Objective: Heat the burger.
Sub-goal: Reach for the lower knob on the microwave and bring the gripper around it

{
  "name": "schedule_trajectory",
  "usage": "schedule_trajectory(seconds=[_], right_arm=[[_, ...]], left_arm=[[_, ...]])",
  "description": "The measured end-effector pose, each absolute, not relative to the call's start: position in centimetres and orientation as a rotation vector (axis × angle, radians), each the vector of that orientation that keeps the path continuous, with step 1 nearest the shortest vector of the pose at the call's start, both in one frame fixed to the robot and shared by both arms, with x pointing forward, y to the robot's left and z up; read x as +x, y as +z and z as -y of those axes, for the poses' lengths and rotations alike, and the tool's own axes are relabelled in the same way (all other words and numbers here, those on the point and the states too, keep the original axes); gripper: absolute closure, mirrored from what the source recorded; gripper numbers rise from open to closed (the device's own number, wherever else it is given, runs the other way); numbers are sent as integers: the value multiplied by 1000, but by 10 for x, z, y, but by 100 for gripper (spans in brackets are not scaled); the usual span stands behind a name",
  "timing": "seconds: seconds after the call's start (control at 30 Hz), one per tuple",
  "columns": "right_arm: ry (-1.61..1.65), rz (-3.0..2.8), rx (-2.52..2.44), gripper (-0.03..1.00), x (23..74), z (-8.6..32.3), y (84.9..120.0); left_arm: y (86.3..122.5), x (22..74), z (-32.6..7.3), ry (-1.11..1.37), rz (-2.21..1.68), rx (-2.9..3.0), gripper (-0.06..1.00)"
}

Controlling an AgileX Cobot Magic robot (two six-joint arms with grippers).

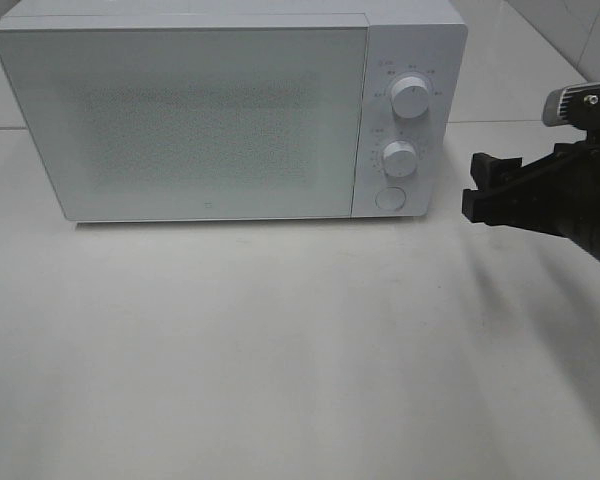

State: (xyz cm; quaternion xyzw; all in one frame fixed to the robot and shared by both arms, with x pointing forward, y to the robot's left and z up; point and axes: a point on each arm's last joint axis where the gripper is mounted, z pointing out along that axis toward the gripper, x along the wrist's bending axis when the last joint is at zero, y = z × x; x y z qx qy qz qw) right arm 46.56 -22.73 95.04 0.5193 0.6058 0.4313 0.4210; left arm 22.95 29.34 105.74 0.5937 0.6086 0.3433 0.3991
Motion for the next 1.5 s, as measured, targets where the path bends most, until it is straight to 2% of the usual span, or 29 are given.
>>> schedule_trajectory(seconds=[0.63, 1.5], right_arm=[[1027, -1483, 1293, 22, 468, 170, 906], [1044, -1429, 1261, 22, 525, 122, 890]], left_arm=[[1057, 229, -293, 869, -1540, 1503, -2], [1057, 229, -293, 869, -1540, 1503, -2]])
